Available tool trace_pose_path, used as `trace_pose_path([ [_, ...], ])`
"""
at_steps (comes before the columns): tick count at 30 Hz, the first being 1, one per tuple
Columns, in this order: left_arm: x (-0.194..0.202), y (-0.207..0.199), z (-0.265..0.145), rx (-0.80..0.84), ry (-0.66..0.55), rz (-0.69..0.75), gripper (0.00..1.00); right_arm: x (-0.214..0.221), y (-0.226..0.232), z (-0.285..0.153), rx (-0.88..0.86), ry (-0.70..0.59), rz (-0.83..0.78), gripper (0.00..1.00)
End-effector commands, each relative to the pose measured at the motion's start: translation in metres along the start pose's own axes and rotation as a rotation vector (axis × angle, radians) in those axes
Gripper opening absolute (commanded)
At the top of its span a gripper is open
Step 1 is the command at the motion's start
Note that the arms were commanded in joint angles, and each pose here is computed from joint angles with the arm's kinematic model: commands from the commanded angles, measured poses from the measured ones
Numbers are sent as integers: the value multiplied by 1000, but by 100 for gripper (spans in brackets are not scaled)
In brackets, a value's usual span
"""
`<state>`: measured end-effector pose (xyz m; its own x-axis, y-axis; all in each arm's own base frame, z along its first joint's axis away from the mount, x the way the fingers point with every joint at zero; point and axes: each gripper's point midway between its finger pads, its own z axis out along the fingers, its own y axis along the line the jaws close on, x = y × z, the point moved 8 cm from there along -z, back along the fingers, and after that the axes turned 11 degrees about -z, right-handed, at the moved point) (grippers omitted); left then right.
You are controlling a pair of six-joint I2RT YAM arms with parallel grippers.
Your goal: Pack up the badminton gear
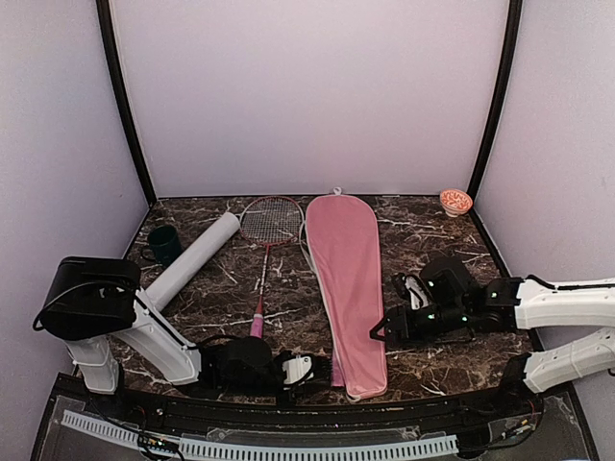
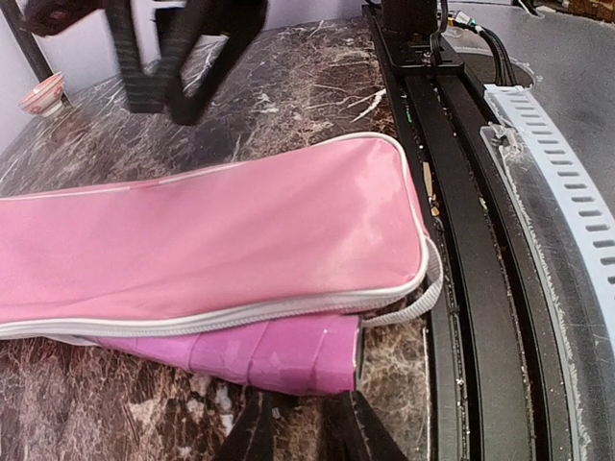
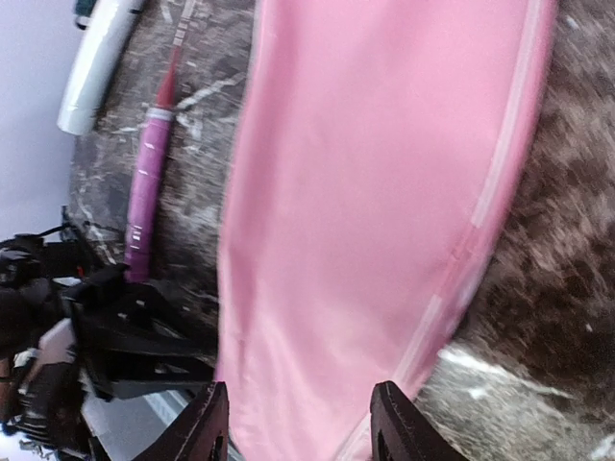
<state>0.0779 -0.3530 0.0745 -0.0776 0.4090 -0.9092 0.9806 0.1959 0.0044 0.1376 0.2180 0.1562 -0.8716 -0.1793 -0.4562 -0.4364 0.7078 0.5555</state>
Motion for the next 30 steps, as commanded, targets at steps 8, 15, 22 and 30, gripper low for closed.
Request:
trace_pose_path([
  [8,-5,-9,11,56,-9,-15,32,49,-42,13,45,128,98,47],
  [15,-6,-6,25,13,-17,-13,25,55,-40,25,-57,137,105,29],
  [22,-26,-5,27,5,-64,6,18,60,-42,33,-92,146,112,16],
  [30,-48,-4,31,-8,-114,35,18,60,-39,31,-105,145,99,13],
])
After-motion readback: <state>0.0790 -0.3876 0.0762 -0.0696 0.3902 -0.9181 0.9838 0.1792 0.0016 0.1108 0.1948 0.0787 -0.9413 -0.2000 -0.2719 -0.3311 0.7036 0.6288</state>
